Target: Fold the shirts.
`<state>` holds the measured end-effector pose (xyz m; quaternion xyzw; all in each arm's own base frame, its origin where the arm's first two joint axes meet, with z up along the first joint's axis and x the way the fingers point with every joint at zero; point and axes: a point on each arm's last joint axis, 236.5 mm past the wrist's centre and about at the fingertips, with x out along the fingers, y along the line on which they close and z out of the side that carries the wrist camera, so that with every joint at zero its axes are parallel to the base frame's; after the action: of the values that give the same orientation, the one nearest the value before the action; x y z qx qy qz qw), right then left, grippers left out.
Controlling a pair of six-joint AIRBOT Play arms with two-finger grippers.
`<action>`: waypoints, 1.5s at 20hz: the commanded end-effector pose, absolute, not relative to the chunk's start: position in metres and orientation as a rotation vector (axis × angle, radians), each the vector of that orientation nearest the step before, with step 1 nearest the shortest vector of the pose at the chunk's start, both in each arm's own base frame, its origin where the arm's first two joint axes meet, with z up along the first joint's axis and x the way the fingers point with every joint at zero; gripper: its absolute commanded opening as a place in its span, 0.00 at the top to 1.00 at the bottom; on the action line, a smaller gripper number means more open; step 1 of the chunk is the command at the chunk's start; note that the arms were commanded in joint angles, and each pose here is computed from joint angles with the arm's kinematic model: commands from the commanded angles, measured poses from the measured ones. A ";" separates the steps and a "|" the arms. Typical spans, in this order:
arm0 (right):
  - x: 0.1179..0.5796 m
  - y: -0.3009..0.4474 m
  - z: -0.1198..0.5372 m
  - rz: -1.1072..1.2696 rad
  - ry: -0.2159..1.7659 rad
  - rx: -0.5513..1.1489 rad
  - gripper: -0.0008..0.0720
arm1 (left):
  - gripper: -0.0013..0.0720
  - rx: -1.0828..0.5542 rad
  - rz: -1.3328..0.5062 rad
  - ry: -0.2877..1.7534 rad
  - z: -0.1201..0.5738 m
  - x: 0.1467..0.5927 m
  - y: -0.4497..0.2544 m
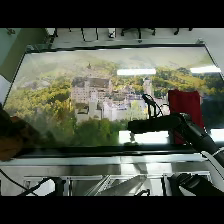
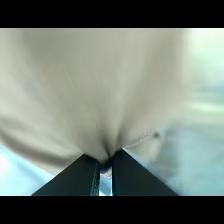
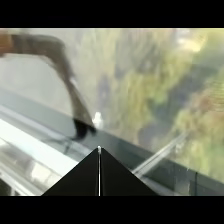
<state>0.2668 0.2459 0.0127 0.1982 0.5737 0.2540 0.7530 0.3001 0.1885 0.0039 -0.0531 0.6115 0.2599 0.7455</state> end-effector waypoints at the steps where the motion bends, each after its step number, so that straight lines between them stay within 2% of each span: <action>1: 0.280 0.247 0.017 0.541 1.194 0.450 0.96 | 0.96 -0.125 0.224 1.068 0.111 0.356 0.064; 3: 0.280 0.247 0.018 0.542 1.193 0.454 0.96 | 0.96 -0.101 0.046 0.924 0.167 0.364 -0.010; 6: 0.271 0.249 0.018 0.558 1.234 0.460 0.96 | 0.96 -0.061 -0.163 0.873 0.190 0.349 -0.100; 10: 0.257 0.232 0.018 0.549 1.340 0.458 0.96 | 0.96 0.012 -0.344 0.992 0.131 0.327 -0.194; 14: 0.256 0.198 0.015 0.492 1.412 0.499 0.95 | 0.96 0.131 -0.395 1.188 0.031 0.306 -0.244; 15: 0.258 0.190 0.014 0.478 1.418 0.511 0.95 | 0.89 0.156 -0.384 1.235 0.012 0.303 -0.246; 16: 0.261 0.182 0.014 0.458 1.420 0.530 0.95 | 0.41 0.181 -0.366 1.289 -0.003 0.299 -0.243; 17: 0.263 0.175 0.015 0.445 1.422 0.542 0.95 | 0.02 0.205 -0.336 1.345 -0.010 0.296 -0.236; 18: 0.266 0.169 0.017 0.443 1.412 0.548 0.92 | 0.03 0.235 -0.303 1.409 -0.012 0.293 -0.222; 19: 0.271 0.162 0.020 0.428 1.403 0.560 0.66 | 0.03 0.268 -0.278 1.466 -0.007 0.290 -0.206; 20: 0.277 0.154 0.024 0.412 1.391 0.576 0.35 | 0.03 0.287 -0.263 1.507 0.002 0.288 -0.191; 21: 0.281 0.149 0.028 0.406 1.376 0.580 0.29 | 0.03 0.290 -0.249 1.529 0.014 0.287 -0.174; 23: 0.283 0.144 0.026 0.433 1.359 0.524 0.30 | 0.03 0.233 -0.217 1.490 0.034 0.288 -0.145; 24: 0.282 0.144 0.023 0.447 1.364 0.503 0.30 | 0.15 0.190 -0.191 1.458 0.039 0.286 -0.129; 28: 0.284 0.146 -0.002 0.454 1.435 0.504 0.30 | 0.16 0.085 -0.084 1.480 0.009 0.237 -0.059; 30: 0.288 0.148 -0.020 0.451 1.478 0.521 0.30 | 0.16 -0.034 -0.113 1.484 -0.018 0.220 -0.053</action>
<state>0.2842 0.1470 -0.0015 0.2339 0.6456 0.1977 0.6996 0.2462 -0.0714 0.0087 0.0359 0.6753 -0.0484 0.7351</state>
